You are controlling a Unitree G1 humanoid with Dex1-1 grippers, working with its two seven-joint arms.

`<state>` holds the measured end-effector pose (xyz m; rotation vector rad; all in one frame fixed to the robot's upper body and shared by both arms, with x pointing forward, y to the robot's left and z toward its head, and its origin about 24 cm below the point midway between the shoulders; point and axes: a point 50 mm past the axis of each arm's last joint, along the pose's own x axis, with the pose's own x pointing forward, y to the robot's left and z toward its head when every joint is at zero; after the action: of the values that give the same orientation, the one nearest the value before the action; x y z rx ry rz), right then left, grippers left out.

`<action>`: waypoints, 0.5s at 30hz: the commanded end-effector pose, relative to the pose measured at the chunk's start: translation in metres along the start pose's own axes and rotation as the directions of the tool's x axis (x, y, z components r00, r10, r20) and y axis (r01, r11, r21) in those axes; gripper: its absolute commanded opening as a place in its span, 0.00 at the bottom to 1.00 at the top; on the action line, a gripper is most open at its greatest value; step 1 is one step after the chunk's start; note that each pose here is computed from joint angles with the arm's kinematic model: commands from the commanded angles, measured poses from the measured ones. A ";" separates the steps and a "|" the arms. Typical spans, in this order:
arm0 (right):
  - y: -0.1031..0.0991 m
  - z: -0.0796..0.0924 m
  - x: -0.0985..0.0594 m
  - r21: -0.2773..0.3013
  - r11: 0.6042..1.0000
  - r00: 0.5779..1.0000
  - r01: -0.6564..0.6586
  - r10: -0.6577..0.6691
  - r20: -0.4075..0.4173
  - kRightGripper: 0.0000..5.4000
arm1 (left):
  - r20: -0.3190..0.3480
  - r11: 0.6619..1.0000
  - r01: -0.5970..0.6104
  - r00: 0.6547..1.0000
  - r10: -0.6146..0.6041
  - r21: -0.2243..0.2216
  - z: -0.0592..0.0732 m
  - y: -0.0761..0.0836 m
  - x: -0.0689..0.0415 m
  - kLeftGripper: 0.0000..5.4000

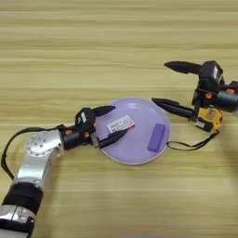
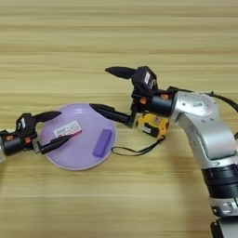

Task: Move the objects on the table

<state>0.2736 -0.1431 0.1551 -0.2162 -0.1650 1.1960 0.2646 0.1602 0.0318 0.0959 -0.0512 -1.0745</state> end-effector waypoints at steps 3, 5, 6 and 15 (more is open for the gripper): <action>-0.007 0.000 -0.002 -0.013 0.996 0.996 0.086 -0.086 0.035 1.00 | 0.060 0.998 -0.062 0.996 0.061 0.025 0.011 0.007 0.003 0.91; -0.012 0.000 -0.003 -0.009 0.991 0.990 0.130 -0.129 0.048 1.00 | 0.059 0.996 -0.082 0.995 0.080 0.026 0.010 0.008 0.002 0.93; -0.015 0.000 -0.003 -0.007 0.988 0.987 0.152 -0.151 0.057 1.00 | 0.066 0.995 -0.093 0.994 0.091 0.024 0.010 0.009 0.002 0.96; -0.029 -0.005 -0.012 0.018 0.936 0.928 0.351 -0.350 0.126 1.00 | 0.176 0.945 -0.327 0.931 0.320 0.015 0.022 0.027 -0.003 1.00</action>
<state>0.2950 -0.1586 0.1575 -0.1067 -0.2755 0.9092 0.2808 0.1712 0.0525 0.0414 -0.2029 -0.8182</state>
